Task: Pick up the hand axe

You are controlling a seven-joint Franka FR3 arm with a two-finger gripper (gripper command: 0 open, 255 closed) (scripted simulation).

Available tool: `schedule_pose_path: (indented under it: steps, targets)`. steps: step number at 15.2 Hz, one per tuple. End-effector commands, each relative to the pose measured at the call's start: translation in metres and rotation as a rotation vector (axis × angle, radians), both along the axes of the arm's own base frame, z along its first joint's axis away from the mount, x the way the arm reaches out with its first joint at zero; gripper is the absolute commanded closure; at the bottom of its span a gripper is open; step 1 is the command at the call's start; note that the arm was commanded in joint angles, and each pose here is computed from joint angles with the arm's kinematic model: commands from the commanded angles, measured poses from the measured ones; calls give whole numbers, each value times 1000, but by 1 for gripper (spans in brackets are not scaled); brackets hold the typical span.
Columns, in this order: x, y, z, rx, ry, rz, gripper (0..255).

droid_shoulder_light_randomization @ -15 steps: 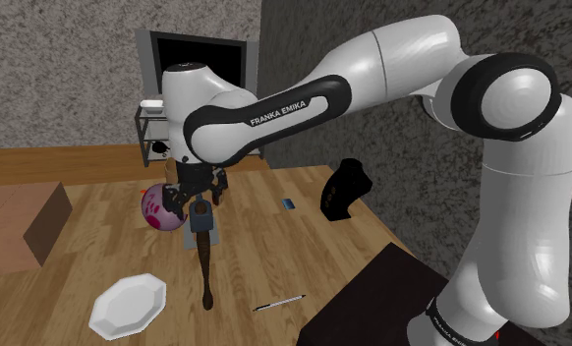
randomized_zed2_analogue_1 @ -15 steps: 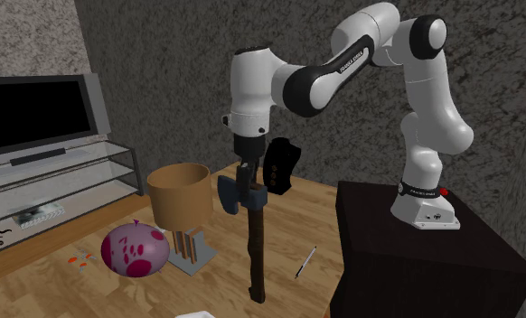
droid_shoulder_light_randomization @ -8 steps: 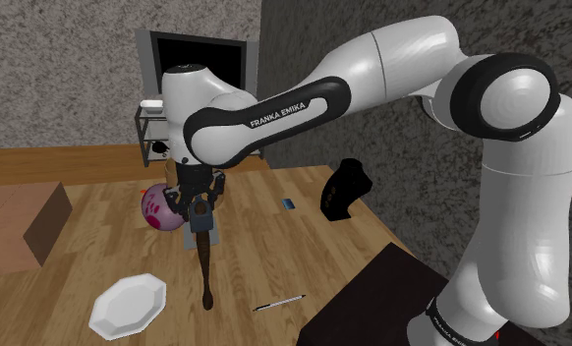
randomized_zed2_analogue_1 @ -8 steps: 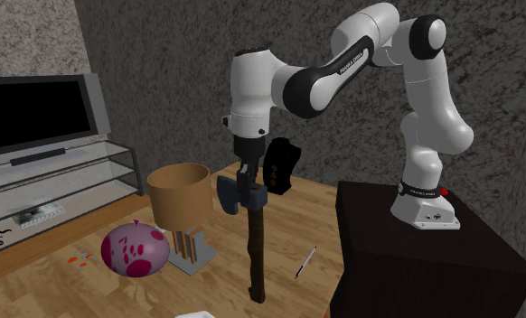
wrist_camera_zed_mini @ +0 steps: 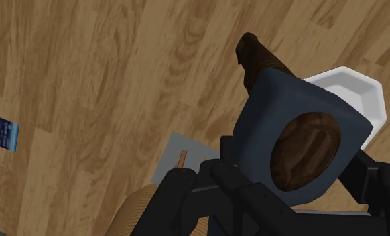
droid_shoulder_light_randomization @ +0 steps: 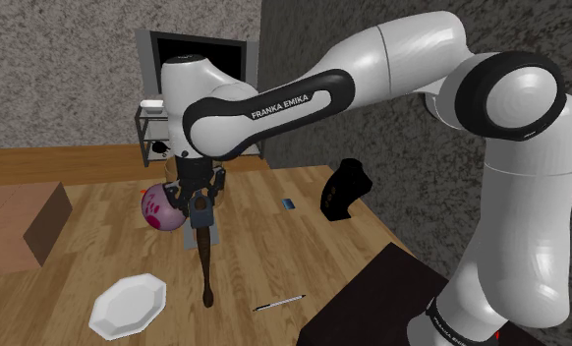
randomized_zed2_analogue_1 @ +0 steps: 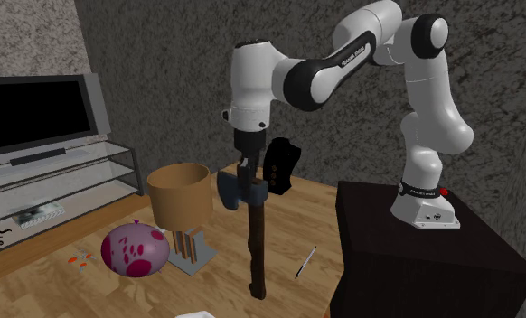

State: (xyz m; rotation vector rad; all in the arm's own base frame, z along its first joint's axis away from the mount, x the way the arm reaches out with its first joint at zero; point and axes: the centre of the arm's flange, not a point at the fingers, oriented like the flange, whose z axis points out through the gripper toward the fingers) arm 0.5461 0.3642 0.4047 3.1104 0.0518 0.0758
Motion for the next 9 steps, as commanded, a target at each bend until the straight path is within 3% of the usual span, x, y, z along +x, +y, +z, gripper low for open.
schedule_pose_path:
  steps: [1,9]
  targets:
    - [0,0,11,0,-1,0,255]
    - [0,0,53,0,-1,0,255]
